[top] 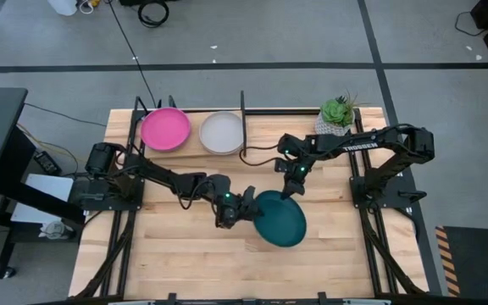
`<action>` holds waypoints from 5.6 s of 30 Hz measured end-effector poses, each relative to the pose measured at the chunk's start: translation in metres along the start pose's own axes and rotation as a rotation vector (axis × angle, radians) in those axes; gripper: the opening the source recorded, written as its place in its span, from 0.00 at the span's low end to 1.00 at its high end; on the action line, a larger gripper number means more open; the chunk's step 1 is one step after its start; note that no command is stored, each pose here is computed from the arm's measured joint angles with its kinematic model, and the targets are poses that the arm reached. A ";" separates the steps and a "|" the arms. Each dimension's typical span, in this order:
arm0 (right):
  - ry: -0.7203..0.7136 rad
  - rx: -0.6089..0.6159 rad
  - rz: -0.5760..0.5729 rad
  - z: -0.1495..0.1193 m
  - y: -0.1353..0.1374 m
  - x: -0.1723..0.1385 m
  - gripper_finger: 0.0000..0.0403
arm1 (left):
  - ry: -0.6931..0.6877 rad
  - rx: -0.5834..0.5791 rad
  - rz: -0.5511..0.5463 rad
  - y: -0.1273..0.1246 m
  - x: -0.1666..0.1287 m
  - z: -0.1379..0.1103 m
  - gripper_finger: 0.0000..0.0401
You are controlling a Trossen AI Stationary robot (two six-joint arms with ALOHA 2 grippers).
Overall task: Place and stack plates onto a shelf
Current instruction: Stack the green plate on top of the pink plate on the shelf, then return to Home Position
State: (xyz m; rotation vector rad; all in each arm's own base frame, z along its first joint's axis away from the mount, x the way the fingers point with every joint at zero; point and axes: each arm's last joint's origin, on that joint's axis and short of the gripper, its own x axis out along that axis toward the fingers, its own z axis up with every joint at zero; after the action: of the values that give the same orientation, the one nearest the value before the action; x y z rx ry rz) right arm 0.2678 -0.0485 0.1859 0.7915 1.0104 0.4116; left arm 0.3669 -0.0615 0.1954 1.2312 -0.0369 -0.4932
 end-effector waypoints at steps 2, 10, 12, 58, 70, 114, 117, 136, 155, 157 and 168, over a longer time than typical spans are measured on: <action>-0.017 0.024 0.004 0.002 0.001 0.000 0.04 | 0.031 -0.002 -0.004 -0.001 0.000 -0.001 0.44; -0.038 0.045 -0.022 0.004 0.000 0.000 0.07 | 0.107 -0.035 -0.021 -0.004 0.000 -0.004 0.30; -0.048 0.052 -0.040 0.005 0.000 -0.001 0.09 | 0.112 -0.052 -0.030 -0.005 0.000 -0.005 0.24; -0.446 -0.146 -0.653 -0.008 0.106 -0.119 0.39 | 1.273 -0.237 0.036 -0.028 -0.099 0.054 0.14; -0.427 -0.229 -0.667 -0.004 0.113 -0.104 0.39 | 1.551 -0.497 0.124 -0.001 -0.125 -0.038 0.14; -0.419 -0.236 -0.666 -0.005 0.113 -0.103 0.39 | 2.000 -0.779 0.169 -0.016 -0.184 -0.062 0.14; -0.416 -0.250 -0.667 -0.005 0.114 -0.103 0.39 | 2.003 -0.790 0.165 -0.015 -0.186 -0.066 0.14; -0.398 -0.297 -0.678 -0.005 0.114 -0.103 0.39 | 2.036 -0.882 0.138 -0.011 -0.198 -0.086 0.39; -0.409 -0.262 -0.665 -0.005 0.115 -0.101 0.39 | 1.803 -1.100 0.344 0.009 -0.213 -0.061 0.46; -0.411 -0.270 -0.666 -0.005 0.116 -0.100 0.39 | 1.787 -1.098 0.329 0.002 -0.210 -0.064 0.45; -0.458 -0.393 -0.734 -0.012 0.109 -0.078 0.39 | 1.347 -1.139 0.463 0.014 -0.196 -0.013 0.40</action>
State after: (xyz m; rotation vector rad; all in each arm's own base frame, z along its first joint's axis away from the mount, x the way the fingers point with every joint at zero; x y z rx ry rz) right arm 0.2239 -0.0213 0.3103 0.1115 0.6891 -0.2024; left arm 0.2005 0.0284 0.2496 0.1937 0.9541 0.7307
